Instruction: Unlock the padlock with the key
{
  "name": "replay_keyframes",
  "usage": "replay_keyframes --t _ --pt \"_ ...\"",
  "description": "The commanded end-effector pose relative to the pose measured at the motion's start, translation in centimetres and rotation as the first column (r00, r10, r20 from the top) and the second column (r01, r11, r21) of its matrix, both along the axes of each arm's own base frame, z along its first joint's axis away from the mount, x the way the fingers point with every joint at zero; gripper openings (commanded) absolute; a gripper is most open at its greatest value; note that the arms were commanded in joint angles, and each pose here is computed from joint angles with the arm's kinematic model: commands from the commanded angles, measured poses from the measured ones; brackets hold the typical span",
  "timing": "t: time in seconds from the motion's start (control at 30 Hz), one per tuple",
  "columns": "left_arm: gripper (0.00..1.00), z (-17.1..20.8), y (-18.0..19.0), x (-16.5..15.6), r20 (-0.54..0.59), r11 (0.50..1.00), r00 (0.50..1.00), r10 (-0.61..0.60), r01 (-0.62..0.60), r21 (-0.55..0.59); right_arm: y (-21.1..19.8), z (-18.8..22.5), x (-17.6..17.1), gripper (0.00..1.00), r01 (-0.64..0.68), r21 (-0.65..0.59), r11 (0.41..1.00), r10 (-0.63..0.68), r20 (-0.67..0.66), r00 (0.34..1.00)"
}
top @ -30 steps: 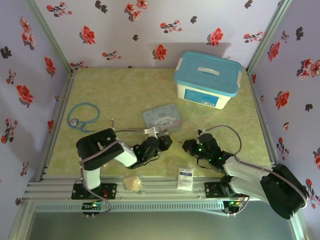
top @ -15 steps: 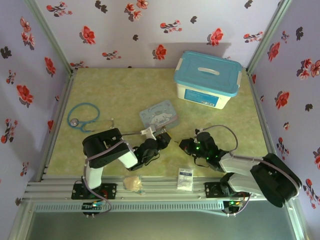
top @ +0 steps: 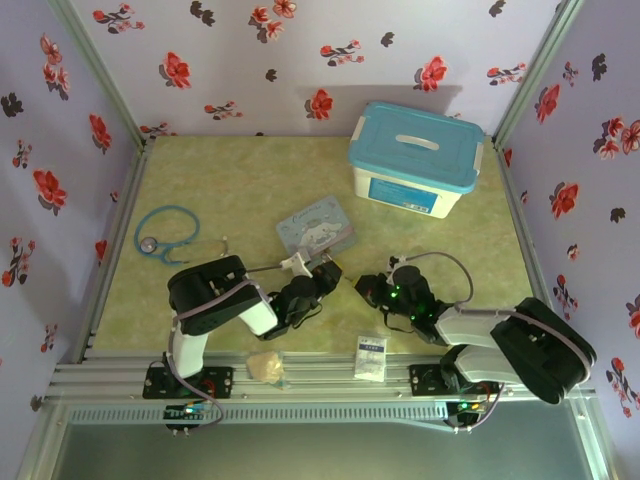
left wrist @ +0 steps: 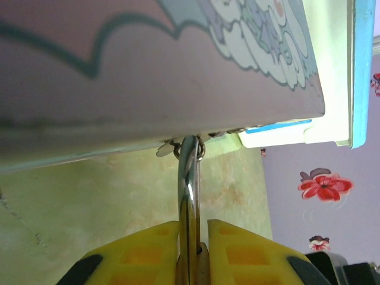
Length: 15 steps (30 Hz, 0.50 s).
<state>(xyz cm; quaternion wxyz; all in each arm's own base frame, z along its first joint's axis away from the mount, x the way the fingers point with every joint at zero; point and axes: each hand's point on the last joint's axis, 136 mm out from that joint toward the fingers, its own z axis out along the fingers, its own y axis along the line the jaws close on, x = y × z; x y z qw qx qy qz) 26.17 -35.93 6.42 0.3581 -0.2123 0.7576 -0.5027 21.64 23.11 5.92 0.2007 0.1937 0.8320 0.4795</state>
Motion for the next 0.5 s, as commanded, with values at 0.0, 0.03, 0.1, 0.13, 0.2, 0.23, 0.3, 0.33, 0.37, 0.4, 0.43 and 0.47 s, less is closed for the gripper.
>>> replay_keyframes --t 0.0,0.03,0.1,0.13,0.2,0.23,0.3,0.33,0.37,0.4,0.43,0.47 --pt "0.0 -1.8 0.4 0.2 -0.079 0.999 0.996 0.035 -0.036 -0.014 0.6 1.3 0.5 0.0 0.029 0.051 0.998 -0.03 0.037 0.999" --pt "0.0 -1.6 0.4 0.3 -0.076 0.999 0.997 0.035 -0.036 -0.019 0.6 1.4 0.5 0.0 0.031 0.055 0.998 -0.033 0.043 0.999" --pt "0.0 -1.4 0.4 0.3 -0.075 0.999 0.997 0.035 -0.037 -0.025 0.5 1.5 0.6 0.0 0.035 0.061 0.998 -0.038 0.054 0.998" --pt "0.0 -1.4 0.4 0.3 -0.076 0.999 0.997 0.034 -0.037 -0.027 0.5 1.6 0.7 0.0 0.035 0.064 0.997 -0.039 0.062 0.997" --pt "0.0 -1.0 0.3 0.3 -0.067 0.999 0.997 0.032 -0.034 -0.027 0.8 1.6 0.8 0.0 0.023 0.057 0.998 -0.027 0.065 0.998" --pt "0.0 -1.0 0.3 0.2 -0.067 0.999 0.997 0.031 -0.033 -0.029 0.9 1.4 0.8 0.0 0.02 0.052 0.998 -0.023 0.062 0.998" --pt "0.0 -0.6 0.2 0.3 -0.065 0.999 0.997 0.031 -0.034 -0.039 1.0 1.3 0.8 0.0 0.017 0.055 0.998 -0.021 0.062 0.998" --pt "0.0 -0.4 0.2 0.3 -0.062 0.998 0.998 0.031 -0.033 -0.046 1.1 1.2 0.9 0.0 0.016 0.06 0.998 -0.02 0.06 0.998" --pt "0.0 -0.2 0.1 0.3 -0.059 0.998 0.998 0.028 -0.031 -0.048 1.2 1.2 0.9 0.0 0.015 0.066 0.998 -0.019 0.061 0.998" --pt "0.0 -0.1 0.0 0.2 -0.057 0.999 0.998 0.026 -0.029 -0.046 1.3 1.1 0.9 0.0 0.016 0.071 0.997 -0.021 0.058 0.998" --pt "0.0 0.0 0.0 0.2 -0.057 0.999 0.998 0.027 -0.029 -0.043 1.3 1.0 0.9 0.0 0.019 0.075 0.997 -0.024 0.056 0.998" --pt "0.0 0.0 0.0 0.2 -0.056 0.999 0.998 0.025 -0.028 -0.043 1.3 1.0 0.9 0.0 0.022 0.081 0.996 -0.027 0.06 0.998"
